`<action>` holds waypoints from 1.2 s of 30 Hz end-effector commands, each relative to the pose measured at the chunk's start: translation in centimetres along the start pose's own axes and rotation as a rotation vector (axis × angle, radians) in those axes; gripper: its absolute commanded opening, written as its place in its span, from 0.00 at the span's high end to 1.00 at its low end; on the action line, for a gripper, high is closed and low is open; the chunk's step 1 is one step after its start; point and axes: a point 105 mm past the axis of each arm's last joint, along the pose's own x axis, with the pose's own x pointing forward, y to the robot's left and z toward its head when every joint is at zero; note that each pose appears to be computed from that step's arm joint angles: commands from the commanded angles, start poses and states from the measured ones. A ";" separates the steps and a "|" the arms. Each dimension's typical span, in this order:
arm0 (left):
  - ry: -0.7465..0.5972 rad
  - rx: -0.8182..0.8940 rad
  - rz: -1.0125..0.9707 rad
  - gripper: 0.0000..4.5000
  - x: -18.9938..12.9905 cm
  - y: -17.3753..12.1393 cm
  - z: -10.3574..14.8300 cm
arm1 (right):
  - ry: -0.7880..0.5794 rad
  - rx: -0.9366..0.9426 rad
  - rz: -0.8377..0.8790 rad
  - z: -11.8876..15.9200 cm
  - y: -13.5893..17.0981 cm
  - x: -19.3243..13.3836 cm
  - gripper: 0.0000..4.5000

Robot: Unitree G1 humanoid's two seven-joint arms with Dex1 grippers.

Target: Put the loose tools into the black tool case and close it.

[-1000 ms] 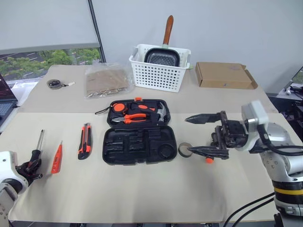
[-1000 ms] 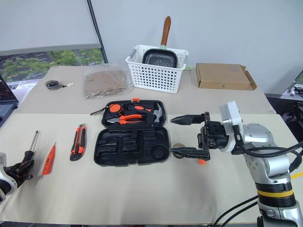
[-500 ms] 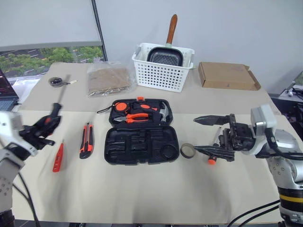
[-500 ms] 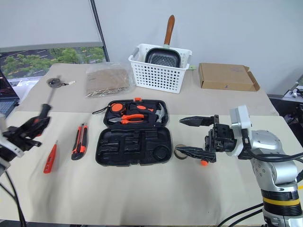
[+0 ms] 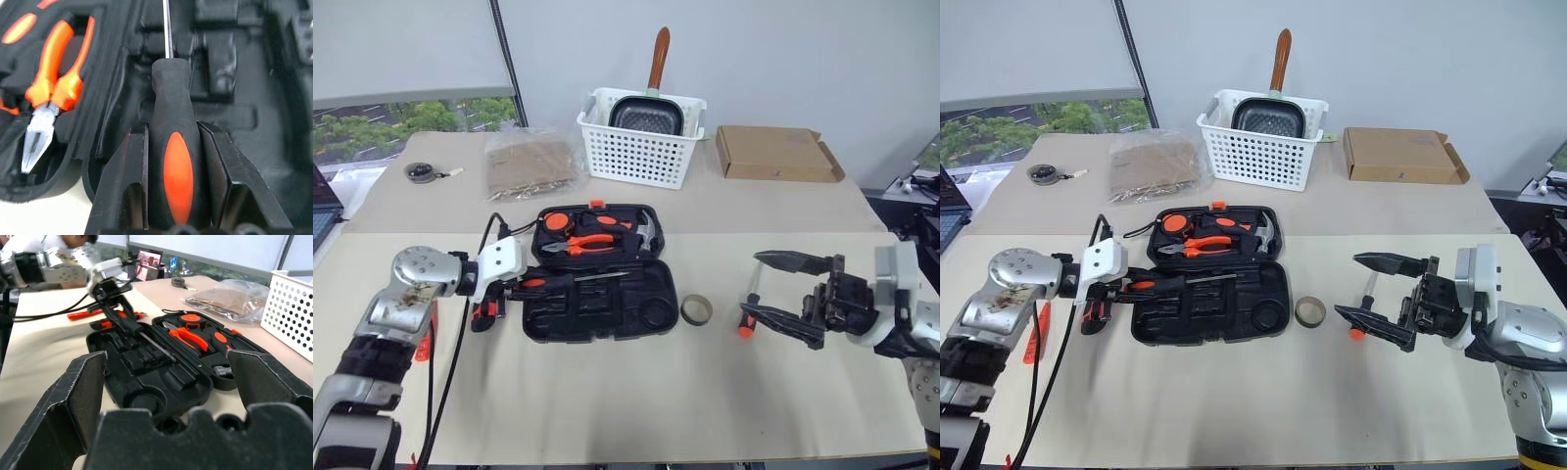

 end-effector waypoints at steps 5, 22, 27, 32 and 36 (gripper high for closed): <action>-0.006 0.098 -0.035 0.78 1.1 1.1 0.9 | -0.015 -0.076 -0.032 1.1 0.1 -0.5 0.00; -0.013 0.101 0.022 0.56 2.0 2.3 1.4 | -0.025 -0.073 -0.032 0.2 0.6 -0.9 0.00; -0.059 0.138 0.104 0.18 1.9 3.4 2.5 | -0.025 -0.069 -0.032 0.2 0.7 -0.9 0.00; -0.213 0.138 0.226 0.02 0.3 4.6 5.2 | -0.024 -0.065 -0.033 0.1 0.8 -0.8 0.00; -0.341 0.066 0.341 0.02 -1.2 5.1 7.1 | -0.027 -0.061 -0.034 0.0 0.8 -0.7 0.00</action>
